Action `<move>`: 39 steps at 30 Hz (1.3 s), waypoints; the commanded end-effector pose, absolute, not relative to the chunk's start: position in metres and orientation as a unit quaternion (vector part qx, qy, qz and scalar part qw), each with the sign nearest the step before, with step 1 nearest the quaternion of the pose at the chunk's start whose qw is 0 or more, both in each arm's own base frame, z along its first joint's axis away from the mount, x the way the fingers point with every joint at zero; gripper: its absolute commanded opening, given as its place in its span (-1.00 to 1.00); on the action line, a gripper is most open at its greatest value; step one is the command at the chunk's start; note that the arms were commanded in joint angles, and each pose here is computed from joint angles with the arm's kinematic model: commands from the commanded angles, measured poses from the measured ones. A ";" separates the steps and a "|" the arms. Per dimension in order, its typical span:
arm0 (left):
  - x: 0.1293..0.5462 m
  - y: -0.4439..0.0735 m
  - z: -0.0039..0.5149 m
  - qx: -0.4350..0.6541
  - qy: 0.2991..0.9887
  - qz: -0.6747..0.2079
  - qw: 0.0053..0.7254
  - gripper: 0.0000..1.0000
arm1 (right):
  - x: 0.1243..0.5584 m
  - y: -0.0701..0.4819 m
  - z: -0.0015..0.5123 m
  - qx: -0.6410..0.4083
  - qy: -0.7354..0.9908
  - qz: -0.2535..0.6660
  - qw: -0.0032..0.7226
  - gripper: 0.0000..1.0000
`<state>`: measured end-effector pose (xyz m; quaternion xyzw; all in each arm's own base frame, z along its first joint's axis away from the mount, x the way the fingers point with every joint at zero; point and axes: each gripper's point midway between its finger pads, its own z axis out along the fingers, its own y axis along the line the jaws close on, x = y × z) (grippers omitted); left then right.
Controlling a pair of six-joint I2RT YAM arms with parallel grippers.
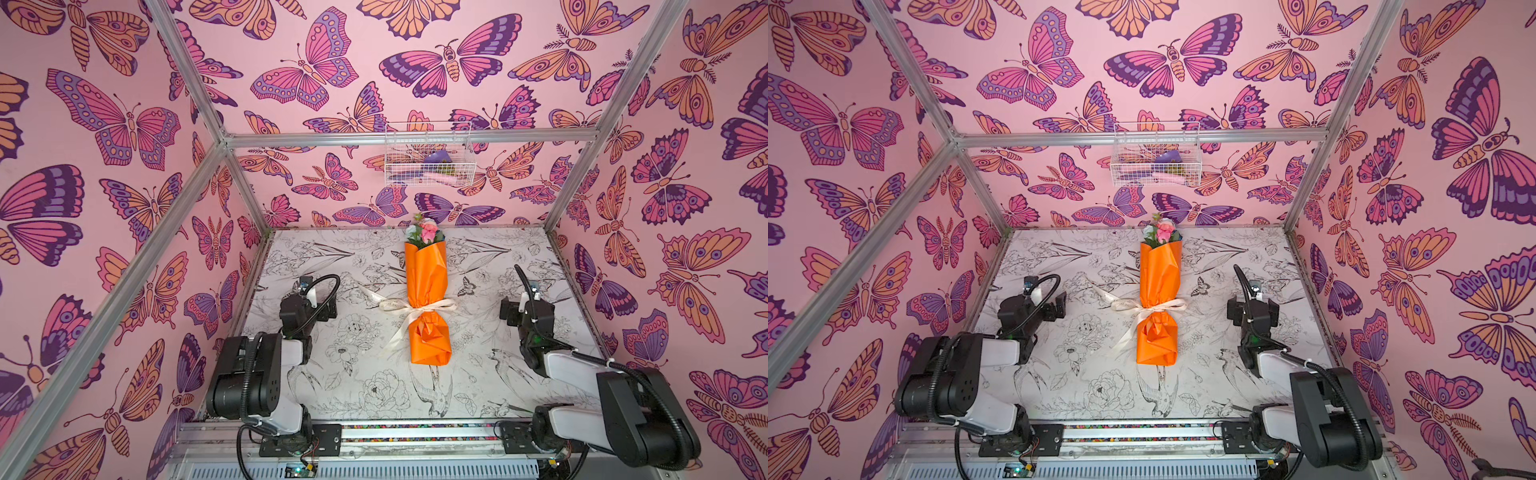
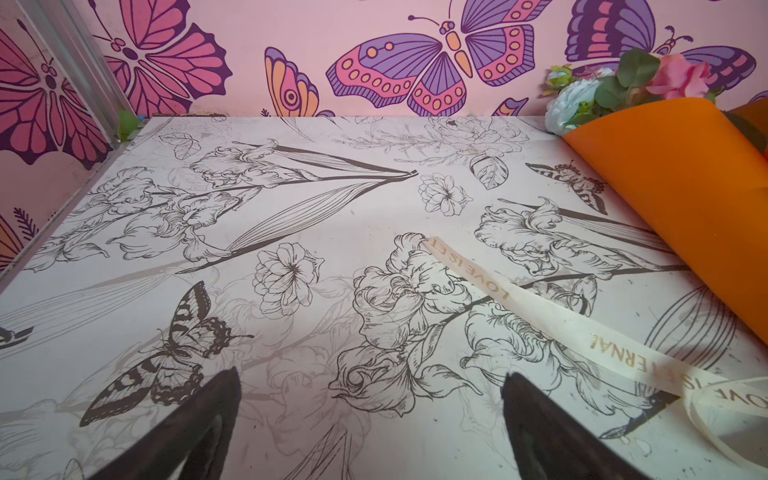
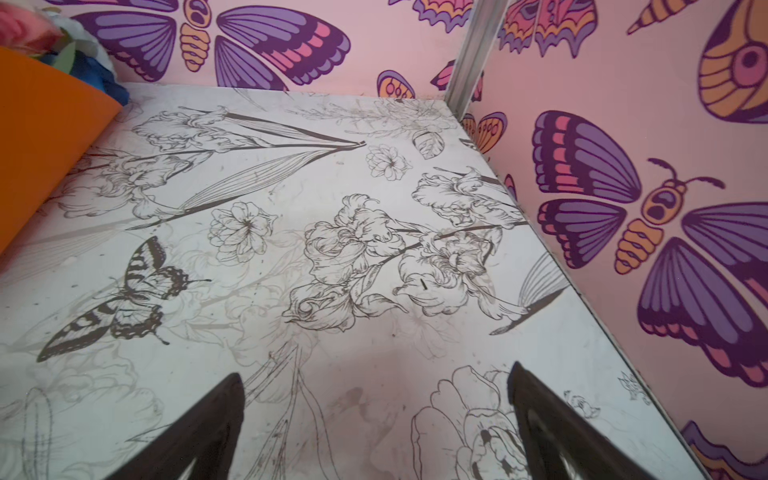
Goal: Tie the bouquet of fake flowers
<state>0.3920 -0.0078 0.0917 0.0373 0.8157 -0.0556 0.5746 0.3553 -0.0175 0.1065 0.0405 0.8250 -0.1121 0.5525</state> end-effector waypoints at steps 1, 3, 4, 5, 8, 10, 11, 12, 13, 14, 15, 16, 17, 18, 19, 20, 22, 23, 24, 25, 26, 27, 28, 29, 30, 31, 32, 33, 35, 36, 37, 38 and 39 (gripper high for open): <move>0.390 -0.010 0.092 0.049 0.812 -0.061 0.578 0.99 | 0.369 -0.002 0.123 0.007 0.814 -0.071 0.576 0.99; 0.389 -0.010 0.091 0.049 0.812 -0.061 0.578 1.00 | 0.370 0.006 0.126 0.008 0.800 -0.037 0.599 0.98; 0.390 -0.010 0.092 0.049 0.812 -0.061 0.579 1.00 | 0.372 0.010 0.124 -0.002 0.799 -0.032 0.601 0.99; 0.390 -0.010 0.091 0.048 0.812 -0.061 0.579 1.00 | 0.374 0.009 0.119 0.001 0.803 -0.035 0.594 0.99; 0.389 -0.010 0.091 0.048 0.812 -0.061 0.578 0.99 | 0.381 0.006 0.111 0.008 0.805 -0.042 0.591 0.98; 0.389 -0.010 0.091 0.049 0.812 -0.060 0.579 1.00 | 0.384 0.005 0.102 0.009 0.811 -0.044 0.583 0.99; 0.390 -0.010 0.092 0.049 0.812 -0.061 0.579 0.99 | 0.386 0.003 0.097 0.014 0.810 -0.045 0.584 0.98; 0.389 -0.010 0.091 0.049 0.812 -0.061 0.578 1.00 | 0.388 0.001 0.099 0.021 0.804 -0.046 0.592 0.99; 0.389 -0.010 0.091 0.049 0.812 -0.061 0.578 0.99 | 0.388 -0.002 0.100 0.027 0.801 -0.045 0.597 0.99; 0.389 -0.010 0.091 0.049 0.812 -0.061 0.578 0.99 | 0.388 -0.006 0.100 0.039 0.802 -0.048 0.595 0.99; 0.389 -0.010 0.091 0.048 0.812 -0.060 0.578 1.00 | 0.388 -0.013 0.100 0.053 0.803 -0.053 0.591 0.99; 0.390 -0.010 0.091 0.049 0.812 -0.060 0.578 1.00 | 0.388 -0.024 0.100 0.082 0.805 -0.065 0.584 0.99; 0.389 -0.010 0.091 0.048 0.812 -0.061 0.578 1.00 | 0.387 -0.037 0.098 0.118 0.806 -0.081 0.574 0.99; 0.389 -0.010 0.091 0.049 0.812 -0.061 0.578 0.99 | 0.386 -0.035 0.099 0.112 0.809 -0.081 0.572 0.99; 0.389 -0.010 0.091 0.049 0.812 -0.060 0.578 1.00 | 0.386 -0.036 0.097 0.112 0.812 -0.081 0.567 0.99; 0.389 -0.010 0.091 0.049 0.812 -0.060 0.579 0.99 | 0.387 -0.035 0.097 0.111 0.810 -0.080 0.570 0.99; 0.389 -0.010 0.091 0.048 0.812 -0.061 0.578 0.99 | 0.391 -0.025 0.096 0.085 0.816 -0.060 0.569 0.99; 0.389 -0.010 0.091 0.048 0.812 -0.060 0.578 1.00 | 0.394 -0.014 0.093 0.055 0.825 -0.042 0.561 0.99; 0.390 -0.010 0.091 0.049 0.812 -0.061 0.578 1.00 | 0.394 -0.011 0.093 0.046 0.827 -0.034 0.559 0.99; 0.390 -0.010 0.091 0.048 0.812 -0.061 0.578 1.00 | 0.394 -0.011 0.093 0.047 0.827 -0.029 0.559 0.99; 0.390 -0.010 0.092 0.049 0.812 -0.060 0.579 0.99 | 0.394 -0.011 0.093 0.047 0.827 -0.029 0.559 0.99; 0.390 -0.010 0.092 0.049 0.812 -0.060 0.579 0.99 | 0.394 -0.012 0.093 0.047 0.827 -0.029 0.559 0.99; 0.390 -0.010 0.092 0.049 0.812 -0.060 0.579 1.00 | 0.394 -0.011 0.093 0.047 0.827 -0.029 0.559 0.99; 0.390 -0.010 0.092 0.049 0.812 -0.060 0.579 0.99 | 0.394 -0.011 0.093 0.047 0.827 -0.030 0.559 0.99; 0.390 -0.010 0.092 0.049 0.812 -0.060 0.579 0.99 | 0.394 -0.012 0.093 0.048 0.827 -0.030 0.559 0.99; 0.389 -0.010 0.091 0.049 0.812 -0.060 0.579 0.99 | 0.394 -0.012 0.093 0.047 0.827 -0.030 0.559 0.99; 0.390 -0.010 0.092 0.049 0.811 -0.060 0.580 1.00 | 0.394 -0.011 0.094 0.046 0.827 -0.029 0.560 0.98; 0.390 -0.010 0.092 0.049 0.812 -0.060 0.579 0.99 | 0.394 -0.011 0.094 0.046 0.827 -0.030 0.560 0.99; 0.390 -0.010 0.092 0.049 0.812 -0.060 0.579 1.00 | 0.394 -0.011 0.093 0.046 0.827 -0.029 0.560 0.99; 0.390 -0.010 0.092 0.049 0.812 -0.060 0.579 1.00 | 0.394 -0.011 0.093 0.047 0.827 -0.030 0.560 0.99; 0.390 -0.010 0.092 0.049 0.812 -0.060 0.579 1.00 | 0.394 -0.012 0.094 0.047 0.827 -0.030 0.560 0.99; 0.390 -0.010 0.092 0.049 0.811 -0.060 0.579 0.99 | 0.394 -0.012 0.094 0.047 0.827 -0.030 0.560 0.99; 0.390 -0.010 0.092 0.049 0.812 -0.060 0.579 0.99 | 0.394 -0.012 0.093 0.047 0.827 -0.030 0.560 0.99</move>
